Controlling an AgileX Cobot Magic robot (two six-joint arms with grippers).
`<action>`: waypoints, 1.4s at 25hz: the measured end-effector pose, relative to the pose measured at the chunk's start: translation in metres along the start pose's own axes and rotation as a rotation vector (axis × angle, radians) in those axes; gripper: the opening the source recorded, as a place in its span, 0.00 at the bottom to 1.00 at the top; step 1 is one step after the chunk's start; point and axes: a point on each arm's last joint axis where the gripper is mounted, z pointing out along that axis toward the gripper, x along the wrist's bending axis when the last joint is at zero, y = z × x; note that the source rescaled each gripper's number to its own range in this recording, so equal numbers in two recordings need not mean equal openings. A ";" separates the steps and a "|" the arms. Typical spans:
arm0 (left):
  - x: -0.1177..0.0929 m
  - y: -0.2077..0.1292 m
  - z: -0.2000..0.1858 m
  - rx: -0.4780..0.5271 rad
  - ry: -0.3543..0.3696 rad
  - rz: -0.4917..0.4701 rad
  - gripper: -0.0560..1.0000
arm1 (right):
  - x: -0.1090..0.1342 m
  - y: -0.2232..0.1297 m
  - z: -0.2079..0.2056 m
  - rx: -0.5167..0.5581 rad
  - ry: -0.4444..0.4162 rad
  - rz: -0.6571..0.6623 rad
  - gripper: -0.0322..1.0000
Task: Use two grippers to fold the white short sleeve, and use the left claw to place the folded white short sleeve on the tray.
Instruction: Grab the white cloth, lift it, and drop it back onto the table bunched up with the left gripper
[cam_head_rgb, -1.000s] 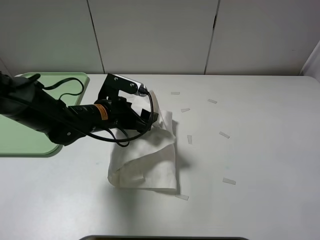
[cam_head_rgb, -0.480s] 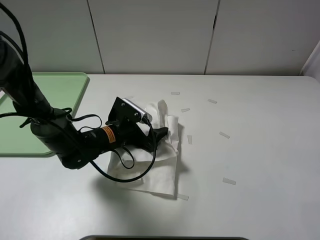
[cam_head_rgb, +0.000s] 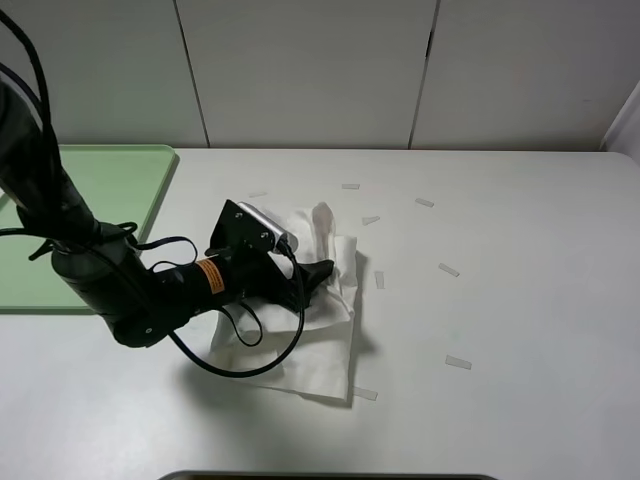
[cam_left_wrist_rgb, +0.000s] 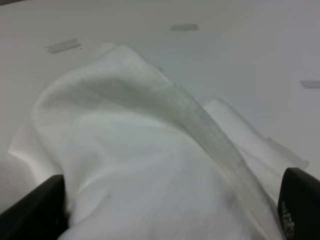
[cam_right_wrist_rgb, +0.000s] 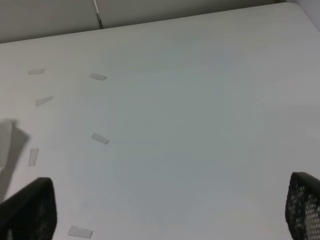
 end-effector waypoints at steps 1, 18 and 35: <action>-0.001 0.001 -0.002 0.011 -0.004 0.003 0.83 | 0.000 0.000 0.000 0.000 0.000 0.000 1.00; -0.002 0.071 -0.021 0.039 0.087 0.027 0.83 | 0.000 0.000 0.000 0.000 0.002 0.001 1.00; 0.016 0.074 0.043 0.063 0.106 0.044 0.82 | 0.000 0.000 0.000 0.000 0.002 0.001 1.00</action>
